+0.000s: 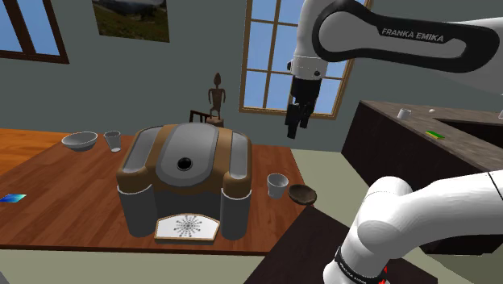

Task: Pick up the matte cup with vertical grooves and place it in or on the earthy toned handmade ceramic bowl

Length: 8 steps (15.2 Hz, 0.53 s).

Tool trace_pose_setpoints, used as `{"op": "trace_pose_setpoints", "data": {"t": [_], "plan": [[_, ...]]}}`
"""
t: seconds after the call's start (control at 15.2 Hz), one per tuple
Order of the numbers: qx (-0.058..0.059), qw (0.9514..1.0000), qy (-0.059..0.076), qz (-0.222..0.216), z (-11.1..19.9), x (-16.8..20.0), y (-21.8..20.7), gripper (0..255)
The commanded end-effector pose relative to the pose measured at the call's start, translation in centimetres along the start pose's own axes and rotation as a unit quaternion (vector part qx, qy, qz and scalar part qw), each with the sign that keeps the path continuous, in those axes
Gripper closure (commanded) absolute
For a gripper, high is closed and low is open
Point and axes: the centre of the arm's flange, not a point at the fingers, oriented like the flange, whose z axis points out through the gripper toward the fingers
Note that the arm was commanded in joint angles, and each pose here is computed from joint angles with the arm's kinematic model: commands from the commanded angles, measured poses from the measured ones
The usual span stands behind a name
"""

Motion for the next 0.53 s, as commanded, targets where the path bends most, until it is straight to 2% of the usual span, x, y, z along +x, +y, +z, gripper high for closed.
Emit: {"op": "trace_pose_setpoints", "data": {"t": [0.0,0.46], "plan": [[0.0,1.0,0.0,0.0,0.0,0.0,0.0,0],[-0.012,0.9999,0.0,0.005,7.9,3.1,3.4,0]]}}
